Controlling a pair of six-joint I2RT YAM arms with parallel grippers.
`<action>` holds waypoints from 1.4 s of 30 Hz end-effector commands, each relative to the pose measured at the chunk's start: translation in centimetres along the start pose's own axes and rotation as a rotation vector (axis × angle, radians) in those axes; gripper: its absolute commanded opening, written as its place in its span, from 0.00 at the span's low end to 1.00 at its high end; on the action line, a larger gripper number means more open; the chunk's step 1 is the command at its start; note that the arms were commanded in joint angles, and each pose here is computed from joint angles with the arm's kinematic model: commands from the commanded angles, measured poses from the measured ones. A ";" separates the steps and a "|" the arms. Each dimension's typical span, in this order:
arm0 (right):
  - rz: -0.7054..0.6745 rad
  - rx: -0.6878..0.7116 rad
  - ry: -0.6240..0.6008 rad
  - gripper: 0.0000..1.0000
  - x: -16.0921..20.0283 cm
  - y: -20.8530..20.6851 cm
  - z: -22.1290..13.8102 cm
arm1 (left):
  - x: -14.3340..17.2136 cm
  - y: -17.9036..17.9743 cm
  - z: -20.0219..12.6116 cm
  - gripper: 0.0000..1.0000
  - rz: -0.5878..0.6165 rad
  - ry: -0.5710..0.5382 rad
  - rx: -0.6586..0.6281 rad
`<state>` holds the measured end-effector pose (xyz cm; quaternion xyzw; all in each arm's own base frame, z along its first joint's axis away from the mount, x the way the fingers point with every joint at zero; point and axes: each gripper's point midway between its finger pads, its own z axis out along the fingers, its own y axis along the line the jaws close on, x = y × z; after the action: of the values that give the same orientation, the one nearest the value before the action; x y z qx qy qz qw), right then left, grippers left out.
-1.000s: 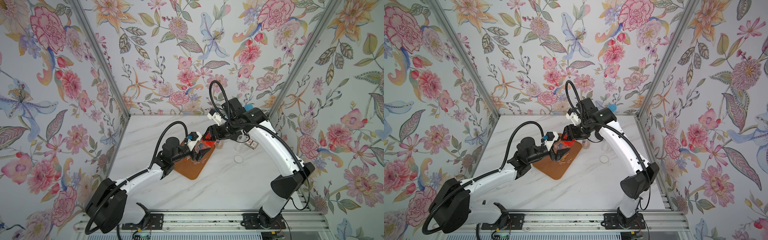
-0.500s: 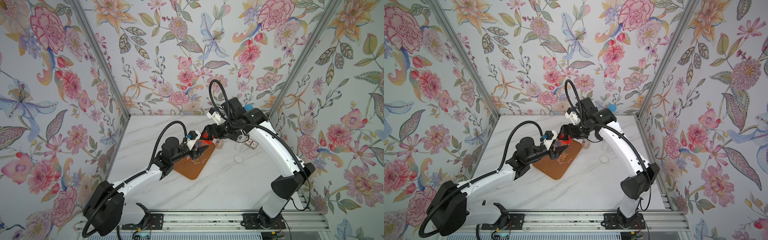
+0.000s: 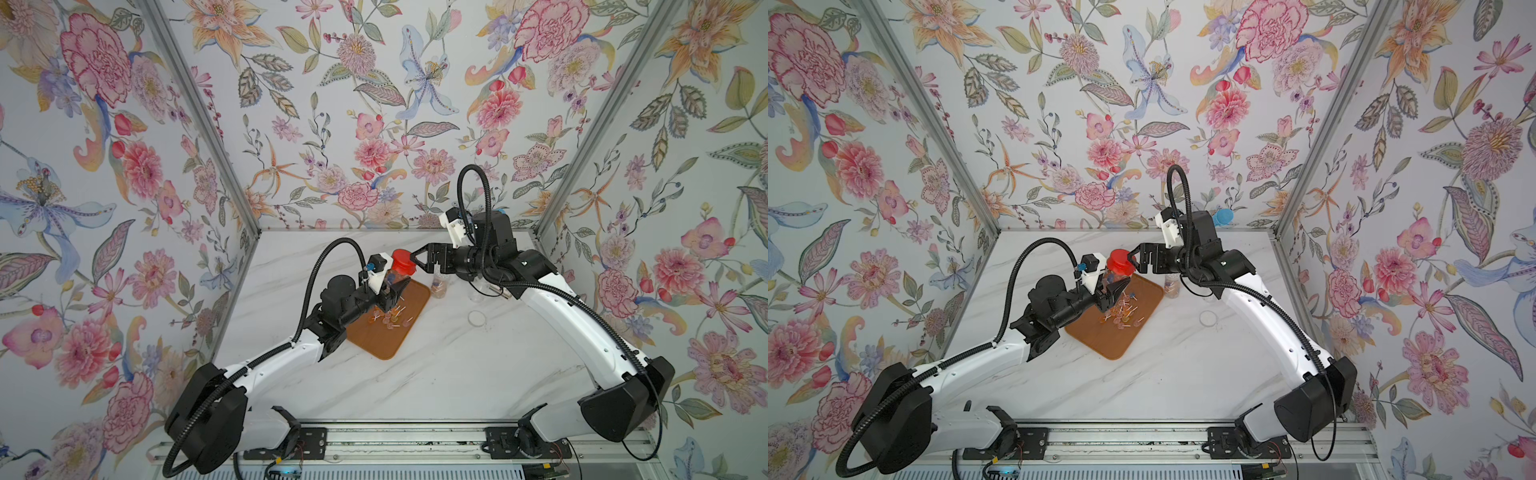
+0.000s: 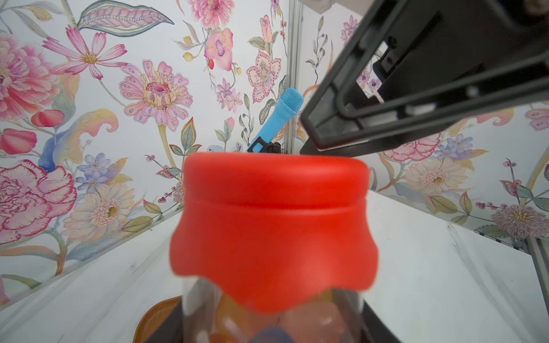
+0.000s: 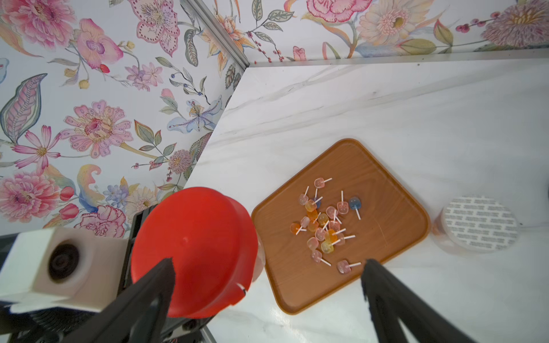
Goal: Pour the candies out of the jar
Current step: Pick up the jar from the center of the board, then unscrew the lid from the jar.
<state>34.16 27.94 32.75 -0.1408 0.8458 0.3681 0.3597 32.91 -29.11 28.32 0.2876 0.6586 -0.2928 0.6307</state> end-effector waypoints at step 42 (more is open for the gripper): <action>-0.083 -0.101 -0.119 0.71 2.9 3.2 7.0 | 2.2 0.1 -1.1 0.00 0.055 0.073 -0.129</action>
<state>33.95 34.78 30.00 -0.1728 0.7910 0.4056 0.4242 32.32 -28.09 24.39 0.2666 0.7038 -0.2400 0.6132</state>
